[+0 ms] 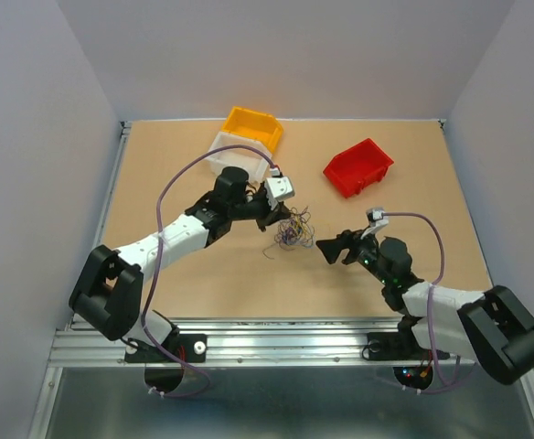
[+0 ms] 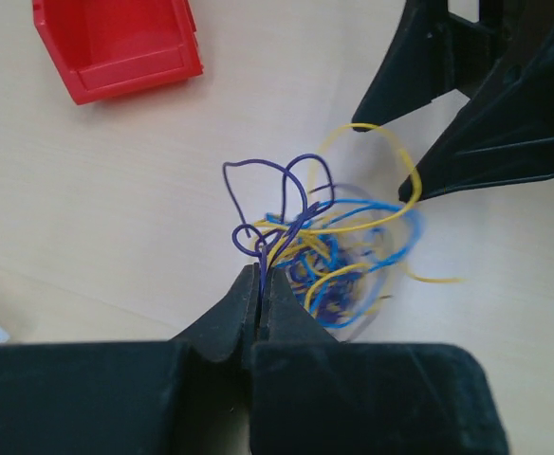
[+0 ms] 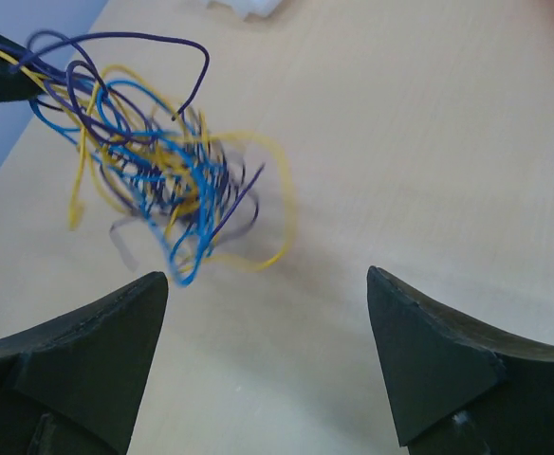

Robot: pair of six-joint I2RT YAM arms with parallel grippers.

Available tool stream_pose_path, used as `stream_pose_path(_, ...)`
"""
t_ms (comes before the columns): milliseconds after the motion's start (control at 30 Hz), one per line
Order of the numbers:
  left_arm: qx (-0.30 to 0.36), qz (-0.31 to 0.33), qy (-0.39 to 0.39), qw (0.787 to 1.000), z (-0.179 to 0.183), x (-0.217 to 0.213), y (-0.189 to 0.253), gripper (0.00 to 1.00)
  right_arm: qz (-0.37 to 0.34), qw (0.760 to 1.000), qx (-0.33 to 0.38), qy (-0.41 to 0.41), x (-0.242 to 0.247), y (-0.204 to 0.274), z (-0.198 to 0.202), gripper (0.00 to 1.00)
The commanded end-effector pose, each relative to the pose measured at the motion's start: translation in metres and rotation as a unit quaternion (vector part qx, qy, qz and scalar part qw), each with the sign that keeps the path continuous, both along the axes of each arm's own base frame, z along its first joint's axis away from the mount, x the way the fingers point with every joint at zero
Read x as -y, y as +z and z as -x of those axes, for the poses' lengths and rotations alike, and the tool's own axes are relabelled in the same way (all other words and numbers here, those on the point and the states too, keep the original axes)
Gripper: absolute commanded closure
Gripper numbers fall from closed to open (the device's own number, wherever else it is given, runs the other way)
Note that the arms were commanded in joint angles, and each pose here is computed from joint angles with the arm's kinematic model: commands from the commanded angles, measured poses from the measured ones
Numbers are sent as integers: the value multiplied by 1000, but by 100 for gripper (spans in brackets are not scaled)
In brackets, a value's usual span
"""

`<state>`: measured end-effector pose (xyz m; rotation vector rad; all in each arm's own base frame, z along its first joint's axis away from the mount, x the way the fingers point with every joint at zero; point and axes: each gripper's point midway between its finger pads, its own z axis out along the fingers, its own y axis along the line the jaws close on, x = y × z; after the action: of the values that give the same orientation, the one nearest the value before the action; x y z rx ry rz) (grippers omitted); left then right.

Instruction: Untangle the cables

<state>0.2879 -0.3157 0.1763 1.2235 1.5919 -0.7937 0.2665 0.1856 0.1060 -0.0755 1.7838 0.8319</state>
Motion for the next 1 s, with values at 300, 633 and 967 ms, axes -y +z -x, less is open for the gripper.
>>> stream_pose_path(300,15,25,-88,996,23,20,29,96,-22,983,123,133,-80,47,-18,12)
stream_pose_path(633,15,13,-77,997,19,20,24,61,-31,982,127,139,-88,53,-13,93)
stream_pose_path(967,71,111,-30,991,5,-28,69,4,-76,984,150,62,-48,100,2,99)
